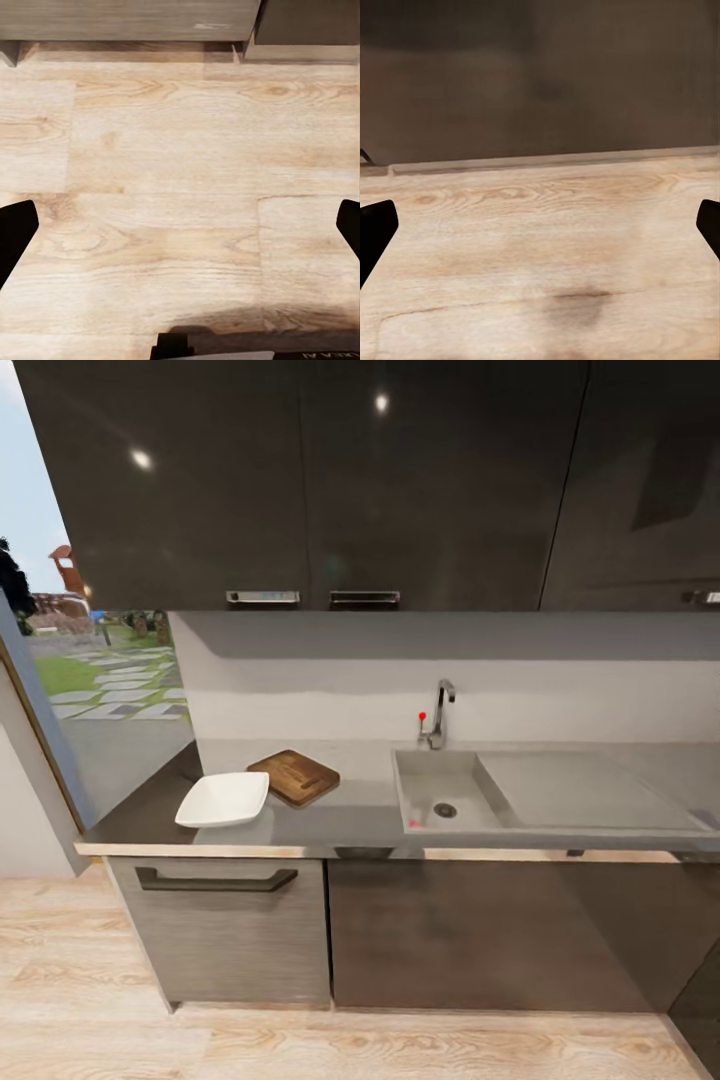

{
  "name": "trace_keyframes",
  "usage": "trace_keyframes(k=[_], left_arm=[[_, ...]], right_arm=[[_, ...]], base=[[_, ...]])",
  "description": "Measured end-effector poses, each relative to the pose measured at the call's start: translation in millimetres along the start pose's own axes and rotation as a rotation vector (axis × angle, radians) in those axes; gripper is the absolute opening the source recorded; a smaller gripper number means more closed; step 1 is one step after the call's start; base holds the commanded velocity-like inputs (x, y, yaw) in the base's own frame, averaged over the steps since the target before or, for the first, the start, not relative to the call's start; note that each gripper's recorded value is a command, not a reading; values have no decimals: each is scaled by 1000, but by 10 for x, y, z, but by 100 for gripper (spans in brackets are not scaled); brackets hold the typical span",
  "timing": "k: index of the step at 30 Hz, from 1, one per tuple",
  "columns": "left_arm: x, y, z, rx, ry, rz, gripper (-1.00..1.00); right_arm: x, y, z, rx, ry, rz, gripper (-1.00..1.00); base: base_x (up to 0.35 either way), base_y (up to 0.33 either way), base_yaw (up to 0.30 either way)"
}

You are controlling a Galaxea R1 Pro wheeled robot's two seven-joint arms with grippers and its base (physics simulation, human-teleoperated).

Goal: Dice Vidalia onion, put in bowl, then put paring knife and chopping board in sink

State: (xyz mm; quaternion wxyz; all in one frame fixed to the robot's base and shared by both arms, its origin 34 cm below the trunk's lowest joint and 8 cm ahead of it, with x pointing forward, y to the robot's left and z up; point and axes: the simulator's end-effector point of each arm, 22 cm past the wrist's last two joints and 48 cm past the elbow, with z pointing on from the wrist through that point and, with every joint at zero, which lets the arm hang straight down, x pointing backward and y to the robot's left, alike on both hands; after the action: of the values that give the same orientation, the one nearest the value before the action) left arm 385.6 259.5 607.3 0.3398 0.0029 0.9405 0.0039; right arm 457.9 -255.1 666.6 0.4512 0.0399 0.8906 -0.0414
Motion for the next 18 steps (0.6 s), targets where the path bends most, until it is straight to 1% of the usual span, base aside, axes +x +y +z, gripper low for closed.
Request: trace_keyframes(k=[18], left_arm=[[-107, 2, -192, 0, 2, 0, 100]], right_arm=[[-154, -12, -158, 0, 1, 0, 100]], base=[[0, 0, 0]])
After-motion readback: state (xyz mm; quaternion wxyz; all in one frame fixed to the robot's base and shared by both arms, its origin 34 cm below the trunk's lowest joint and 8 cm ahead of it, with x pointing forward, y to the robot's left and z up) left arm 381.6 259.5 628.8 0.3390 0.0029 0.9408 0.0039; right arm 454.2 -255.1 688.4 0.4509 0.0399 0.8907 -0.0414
